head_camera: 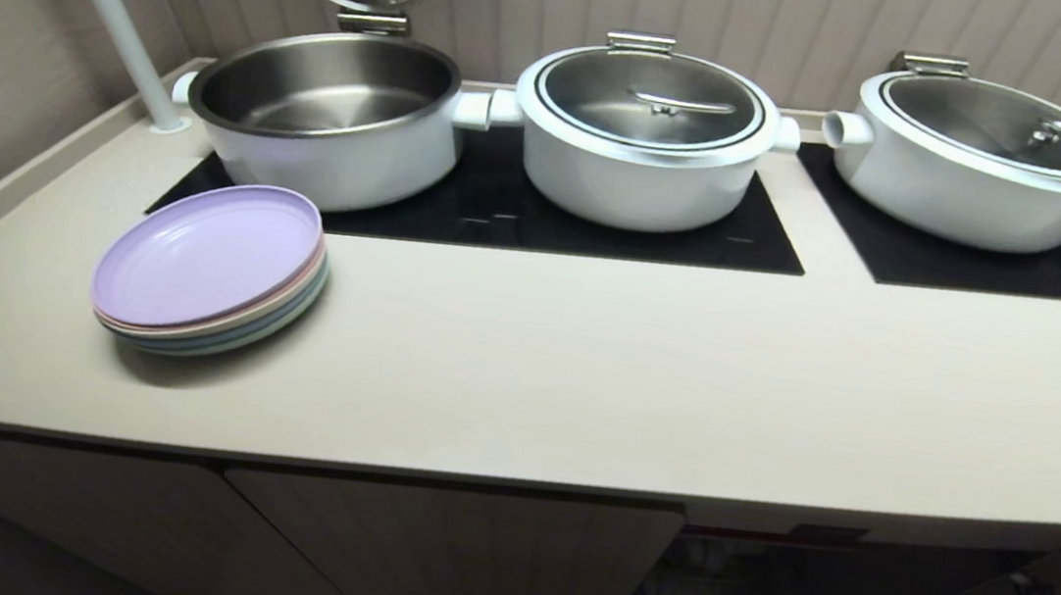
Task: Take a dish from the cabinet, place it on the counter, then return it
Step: Put it back into the cabinet
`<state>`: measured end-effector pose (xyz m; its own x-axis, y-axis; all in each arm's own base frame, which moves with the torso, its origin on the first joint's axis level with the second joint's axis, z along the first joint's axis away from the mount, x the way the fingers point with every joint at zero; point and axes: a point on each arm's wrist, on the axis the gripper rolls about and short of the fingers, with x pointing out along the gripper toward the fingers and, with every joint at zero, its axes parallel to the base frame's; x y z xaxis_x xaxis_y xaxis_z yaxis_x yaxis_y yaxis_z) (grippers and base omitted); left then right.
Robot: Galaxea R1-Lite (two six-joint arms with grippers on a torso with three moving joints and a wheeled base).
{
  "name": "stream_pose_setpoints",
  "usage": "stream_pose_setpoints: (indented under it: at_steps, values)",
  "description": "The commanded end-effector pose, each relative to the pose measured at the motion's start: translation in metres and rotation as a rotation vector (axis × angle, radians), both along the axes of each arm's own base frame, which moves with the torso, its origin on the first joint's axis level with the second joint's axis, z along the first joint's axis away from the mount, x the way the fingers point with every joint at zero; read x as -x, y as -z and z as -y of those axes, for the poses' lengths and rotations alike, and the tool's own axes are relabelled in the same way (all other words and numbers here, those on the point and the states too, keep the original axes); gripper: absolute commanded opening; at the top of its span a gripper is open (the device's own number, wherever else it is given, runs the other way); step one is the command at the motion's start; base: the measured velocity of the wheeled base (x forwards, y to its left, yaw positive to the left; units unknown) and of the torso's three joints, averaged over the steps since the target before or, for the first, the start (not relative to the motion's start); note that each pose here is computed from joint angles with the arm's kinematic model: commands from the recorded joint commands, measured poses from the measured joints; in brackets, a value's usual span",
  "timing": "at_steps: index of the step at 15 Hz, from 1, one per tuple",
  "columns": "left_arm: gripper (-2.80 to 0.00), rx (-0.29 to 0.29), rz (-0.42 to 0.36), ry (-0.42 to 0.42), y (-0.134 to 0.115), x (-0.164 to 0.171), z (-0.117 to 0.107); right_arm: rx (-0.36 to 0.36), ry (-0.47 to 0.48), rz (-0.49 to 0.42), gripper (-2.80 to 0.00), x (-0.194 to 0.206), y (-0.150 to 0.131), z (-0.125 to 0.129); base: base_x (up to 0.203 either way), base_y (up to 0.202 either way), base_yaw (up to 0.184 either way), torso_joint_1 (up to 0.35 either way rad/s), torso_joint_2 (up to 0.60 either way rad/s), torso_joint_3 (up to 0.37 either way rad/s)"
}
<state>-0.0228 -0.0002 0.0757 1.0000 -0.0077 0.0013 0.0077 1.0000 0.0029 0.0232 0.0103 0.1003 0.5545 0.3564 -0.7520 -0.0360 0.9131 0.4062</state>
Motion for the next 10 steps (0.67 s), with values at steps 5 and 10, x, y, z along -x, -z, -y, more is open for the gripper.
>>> stream_pose_setpoints:
  at_steps: [5,10]
  values:
    - [-2.80,0.000,0.000,0.000,0.0000,0.0000,0.0000,0.001,0.000,-0.004,-2.80,-0.0003,0.0000,0.0000,0.000,0.000,0.000,-0.153,0.35,0.185]
    - [-2.80,0.000,0.000,0.000,0.0000,0.0000,0.0000,0.004,-0.001,-0.001,-2.80,-0.0002,-0.0003,0.0000,0.000,0.000,0.000,-0.213,0.46,0.245]
